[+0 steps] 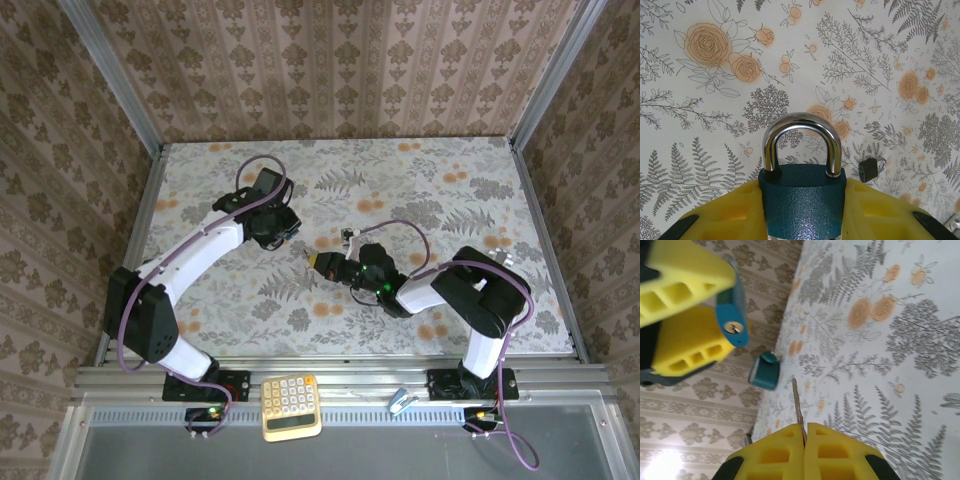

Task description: Unlock with the key

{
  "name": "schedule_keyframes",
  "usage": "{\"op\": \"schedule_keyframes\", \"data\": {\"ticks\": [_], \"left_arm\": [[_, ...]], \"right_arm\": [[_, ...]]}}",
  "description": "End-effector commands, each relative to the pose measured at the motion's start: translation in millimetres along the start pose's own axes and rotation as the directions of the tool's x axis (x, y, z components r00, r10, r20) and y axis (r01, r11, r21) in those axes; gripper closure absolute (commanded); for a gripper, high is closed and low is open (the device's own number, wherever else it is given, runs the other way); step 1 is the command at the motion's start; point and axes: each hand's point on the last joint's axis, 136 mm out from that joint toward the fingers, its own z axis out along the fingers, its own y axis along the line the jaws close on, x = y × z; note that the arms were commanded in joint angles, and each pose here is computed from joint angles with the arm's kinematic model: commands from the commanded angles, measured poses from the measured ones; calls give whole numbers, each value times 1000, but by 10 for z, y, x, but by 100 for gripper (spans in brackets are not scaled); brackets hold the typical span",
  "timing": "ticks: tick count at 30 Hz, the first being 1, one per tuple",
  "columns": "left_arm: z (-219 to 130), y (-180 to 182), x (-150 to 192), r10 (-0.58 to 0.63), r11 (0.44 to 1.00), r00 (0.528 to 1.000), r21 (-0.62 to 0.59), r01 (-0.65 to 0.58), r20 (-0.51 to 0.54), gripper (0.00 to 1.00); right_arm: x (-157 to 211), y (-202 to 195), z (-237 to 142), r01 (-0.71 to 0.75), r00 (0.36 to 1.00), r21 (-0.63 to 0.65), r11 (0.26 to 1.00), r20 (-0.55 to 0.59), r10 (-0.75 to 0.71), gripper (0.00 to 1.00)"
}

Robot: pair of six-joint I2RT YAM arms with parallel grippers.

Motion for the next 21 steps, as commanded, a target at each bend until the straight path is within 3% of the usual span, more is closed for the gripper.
{"op": "schedule_keyframes", "data": {"ticks": [1,21], "left_arm": [[14,47,44,21,1000,1000,-11,-21,-16,71],[105,-12,191,38,999,998,-10,-38,-58,71]], "right_arm": [[-74,248,11,-31,999,-115,993,29,35,100],[-170,297,168,-39,998,-118,992,41,45,100]]}}
